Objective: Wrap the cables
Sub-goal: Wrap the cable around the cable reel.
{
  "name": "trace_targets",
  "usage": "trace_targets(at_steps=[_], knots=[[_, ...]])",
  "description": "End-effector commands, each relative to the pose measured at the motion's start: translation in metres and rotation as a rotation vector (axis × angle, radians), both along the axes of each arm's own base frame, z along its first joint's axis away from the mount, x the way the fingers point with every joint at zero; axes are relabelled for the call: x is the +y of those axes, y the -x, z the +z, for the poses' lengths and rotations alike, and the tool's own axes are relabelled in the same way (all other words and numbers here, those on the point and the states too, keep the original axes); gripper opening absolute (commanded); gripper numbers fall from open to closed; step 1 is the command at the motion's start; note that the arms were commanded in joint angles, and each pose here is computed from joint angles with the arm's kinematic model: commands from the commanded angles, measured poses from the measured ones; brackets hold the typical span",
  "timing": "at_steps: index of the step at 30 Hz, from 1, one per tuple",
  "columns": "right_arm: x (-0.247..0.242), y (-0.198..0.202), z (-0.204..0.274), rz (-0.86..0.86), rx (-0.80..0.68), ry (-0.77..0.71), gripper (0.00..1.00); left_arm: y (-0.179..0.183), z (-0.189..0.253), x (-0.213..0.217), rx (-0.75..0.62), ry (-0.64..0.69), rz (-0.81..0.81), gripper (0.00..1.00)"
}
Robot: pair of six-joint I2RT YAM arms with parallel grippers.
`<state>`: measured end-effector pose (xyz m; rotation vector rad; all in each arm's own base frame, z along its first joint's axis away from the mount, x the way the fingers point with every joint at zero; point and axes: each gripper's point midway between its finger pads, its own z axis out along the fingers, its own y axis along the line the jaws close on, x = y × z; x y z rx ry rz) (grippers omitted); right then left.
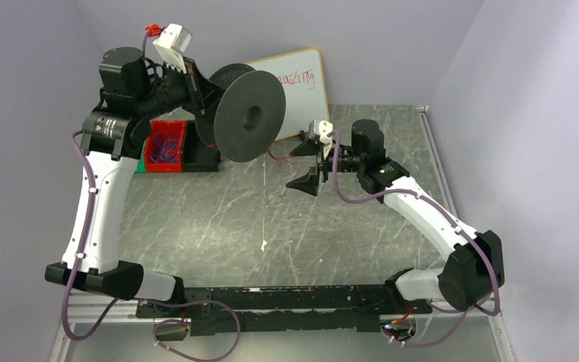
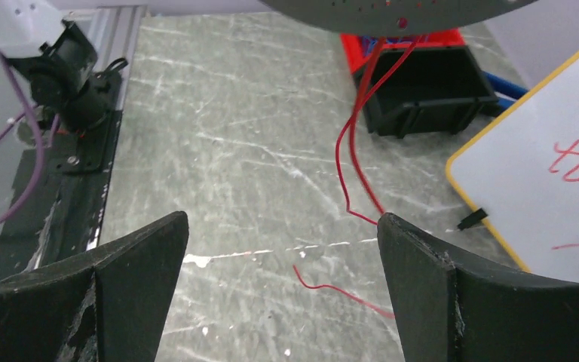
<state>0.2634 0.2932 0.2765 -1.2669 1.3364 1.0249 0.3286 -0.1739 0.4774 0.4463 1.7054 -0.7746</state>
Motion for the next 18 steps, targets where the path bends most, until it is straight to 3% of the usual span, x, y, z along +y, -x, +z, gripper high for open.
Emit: trace_targets(at_steps=[1,18], knots=[[0.011,-0.024,0.025,-0.094,-0.072,-0.075,0.99,-0.005,0.04,0.006,-0.069,0.115,0.033,0.03],[0.05,-0.071,0.023,-0.253,-0.061,-0.049,0.99,-0.023,0.035,0.028,0.081,0.309,0.095,0.02]])
